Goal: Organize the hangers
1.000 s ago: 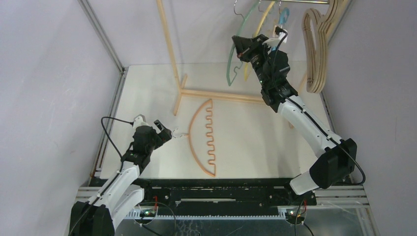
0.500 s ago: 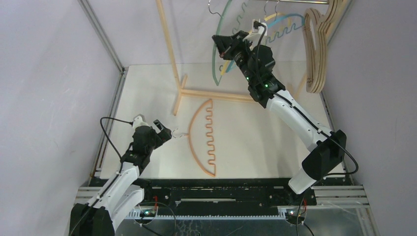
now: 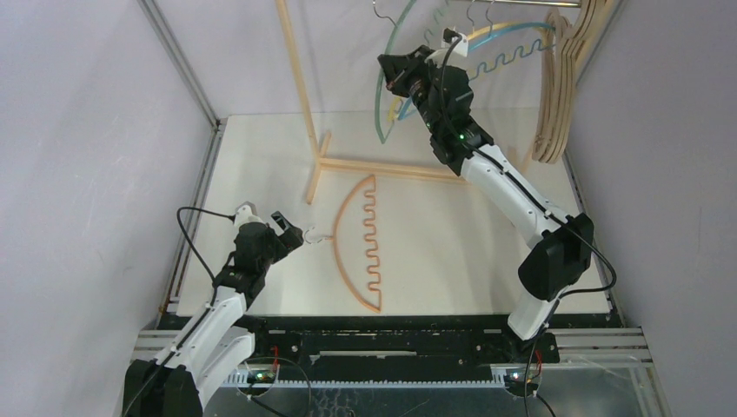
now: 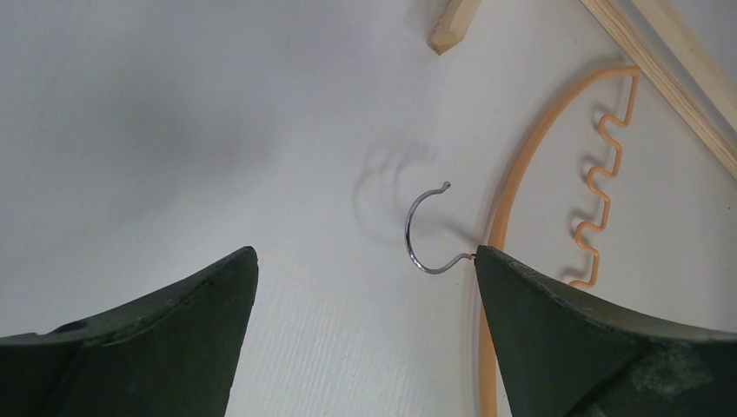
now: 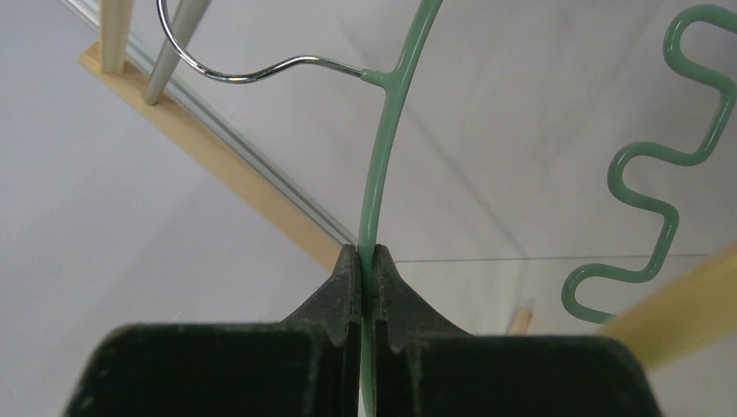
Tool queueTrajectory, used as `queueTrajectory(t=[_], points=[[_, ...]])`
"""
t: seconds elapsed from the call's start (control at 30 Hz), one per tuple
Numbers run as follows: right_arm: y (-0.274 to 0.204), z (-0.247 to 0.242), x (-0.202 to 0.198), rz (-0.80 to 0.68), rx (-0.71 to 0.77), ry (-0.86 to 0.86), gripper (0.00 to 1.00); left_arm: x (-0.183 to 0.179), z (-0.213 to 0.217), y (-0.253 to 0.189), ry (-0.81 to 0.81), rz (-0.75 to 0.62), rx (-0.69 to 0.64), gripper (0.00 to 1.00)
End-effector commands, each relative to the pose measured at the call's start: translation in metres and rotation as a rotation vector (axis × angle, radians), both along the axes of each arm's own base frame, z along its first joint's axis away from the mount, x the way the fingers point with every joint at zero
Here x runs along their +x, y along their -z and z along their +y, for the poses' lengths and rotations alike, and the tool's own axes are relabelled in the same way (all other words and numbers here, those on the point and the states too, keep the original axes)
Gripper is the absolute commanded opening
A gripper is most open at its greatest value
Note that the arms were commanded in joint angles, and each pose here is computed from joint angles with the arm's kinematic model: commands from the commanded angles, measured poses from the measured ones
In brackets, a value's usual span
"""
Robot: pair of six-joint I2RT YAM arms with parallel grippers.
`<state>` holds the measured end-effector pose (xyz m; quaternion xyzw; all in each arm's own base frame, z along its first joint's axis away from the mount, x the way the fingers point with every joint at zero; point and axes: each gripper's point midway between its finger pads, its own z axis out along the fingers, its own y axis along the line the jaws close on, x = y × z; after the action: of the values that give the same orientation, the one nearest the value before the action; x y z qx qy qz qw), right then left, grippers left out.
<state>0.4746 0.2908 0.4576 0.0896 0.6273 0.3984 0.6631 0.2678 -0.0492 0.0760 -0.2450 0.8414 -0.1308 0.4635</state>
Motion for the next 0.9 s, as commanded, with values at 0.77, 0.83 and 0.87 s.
queueTrajectory(t=[0.77,0.83,0.87], points=[[-0.015,-0.079,0.02,0.016,0.175,0.208,0.0,0.009,0.0,-0.009,0.011,-0.031,0.013,1.0],[-0.011,-0.083,0.019,0.026,0.172,0.215,0.0,0.009,0.0,-0.009,0.012,-0.03,0.012,1.0],[-0.009,-0.086,0.018,0.03,0.172,0.218,0.0,0.009,0.0,-0.01,0.012,-0.031,0.013,0.99]])
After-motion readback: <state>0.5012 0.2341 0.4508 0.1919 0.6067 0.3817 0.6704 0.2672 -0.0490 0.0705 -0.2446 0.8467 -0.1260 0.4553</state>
